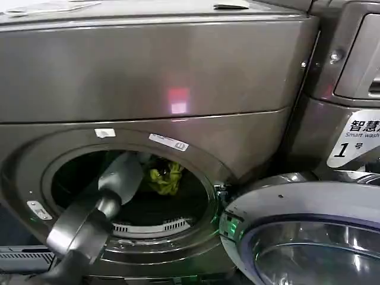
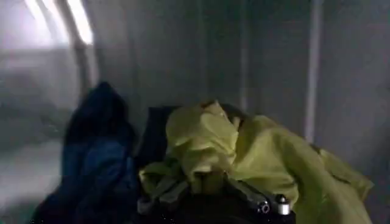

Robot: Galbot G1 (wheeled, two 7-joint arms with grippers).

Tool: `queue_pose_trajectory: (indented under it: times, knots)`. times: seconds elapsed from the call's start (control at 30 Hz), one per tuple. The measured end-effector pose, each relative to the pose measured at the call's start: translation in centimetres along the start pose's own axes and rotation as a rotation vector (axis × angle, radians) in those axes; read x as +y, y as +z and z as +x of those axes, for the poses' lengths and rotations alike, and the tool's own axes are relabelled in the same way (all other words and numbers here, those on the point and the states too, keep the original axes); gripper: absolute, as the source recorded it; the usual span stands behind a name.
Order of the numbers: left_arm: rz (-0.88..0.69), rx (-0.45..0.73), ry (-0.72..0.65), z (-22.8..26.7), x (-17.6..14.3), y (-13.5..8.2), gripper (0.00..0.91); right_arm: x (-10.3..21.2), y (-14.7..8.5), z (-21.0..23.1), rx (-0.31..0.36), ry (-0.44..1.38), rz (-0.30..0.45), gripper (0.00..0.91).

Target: Grasp the clothes from the dryer.

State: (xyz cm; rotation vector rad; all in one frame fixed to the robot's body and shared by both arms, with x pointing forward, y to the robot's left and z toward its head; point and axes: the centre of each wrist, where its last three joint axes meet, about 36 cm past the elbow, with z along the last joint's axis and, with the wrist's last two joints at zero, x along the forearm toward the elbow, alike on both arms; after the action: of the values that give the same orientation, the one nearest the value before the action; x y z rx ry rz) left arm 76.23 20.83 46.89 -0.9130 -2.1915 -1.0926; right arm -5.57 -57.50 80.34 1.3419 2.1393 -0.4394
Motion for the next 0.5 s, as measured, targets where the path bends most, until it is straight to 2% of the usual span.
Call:
queue_pose_trajectory:
  times: [0.2, 0.5]
  knots:
    - [0.18, -0.166, -0.182, 1.6, -1.9, 0.2, 0.0, 0.1, 0.1, -0.2, -0.001, -0.007, -0.002, 0.907]
    - [0.448, -0.451, -0.435, 4.7, -7.0, 0.3, 0.0, 0.3, 0.4, -0.2, -0.02, -0.006, 0.014, 0.907]
